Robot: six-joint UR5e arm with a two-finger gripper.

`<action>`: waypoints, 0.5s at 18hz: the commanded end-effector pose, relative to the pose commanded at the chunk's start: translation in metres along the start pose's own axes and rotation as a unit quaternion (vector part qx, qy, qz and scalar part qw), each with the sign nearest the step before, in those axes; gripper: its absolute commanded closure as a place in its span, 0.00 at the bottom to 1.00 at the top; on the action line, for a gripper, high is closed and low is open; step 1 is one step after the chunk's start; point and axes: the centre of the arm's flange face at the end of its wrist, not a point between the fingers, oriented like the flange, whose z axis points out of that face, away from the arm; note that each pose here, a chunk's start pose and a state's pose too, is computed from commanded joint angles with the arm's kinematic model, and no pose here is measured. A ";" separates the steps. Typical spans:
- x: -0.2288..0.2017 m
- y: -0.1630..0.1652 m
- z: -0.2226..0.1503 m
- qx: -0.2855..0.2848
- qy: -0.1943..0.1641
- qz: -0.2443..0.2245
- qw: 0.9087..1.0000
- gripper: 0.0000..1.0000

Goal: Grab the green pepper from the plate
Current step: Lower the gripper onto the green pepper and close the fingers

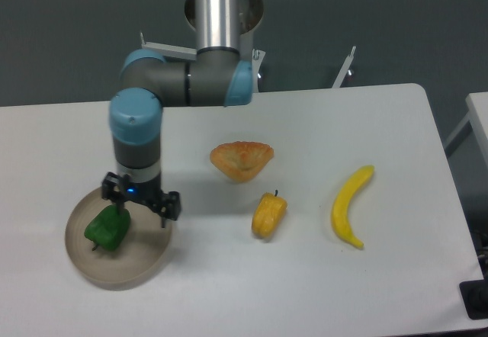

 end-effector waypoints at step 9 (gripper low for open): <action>0.018 -0.002 0.029 -0.004 0.005 0.020 1.000 0.00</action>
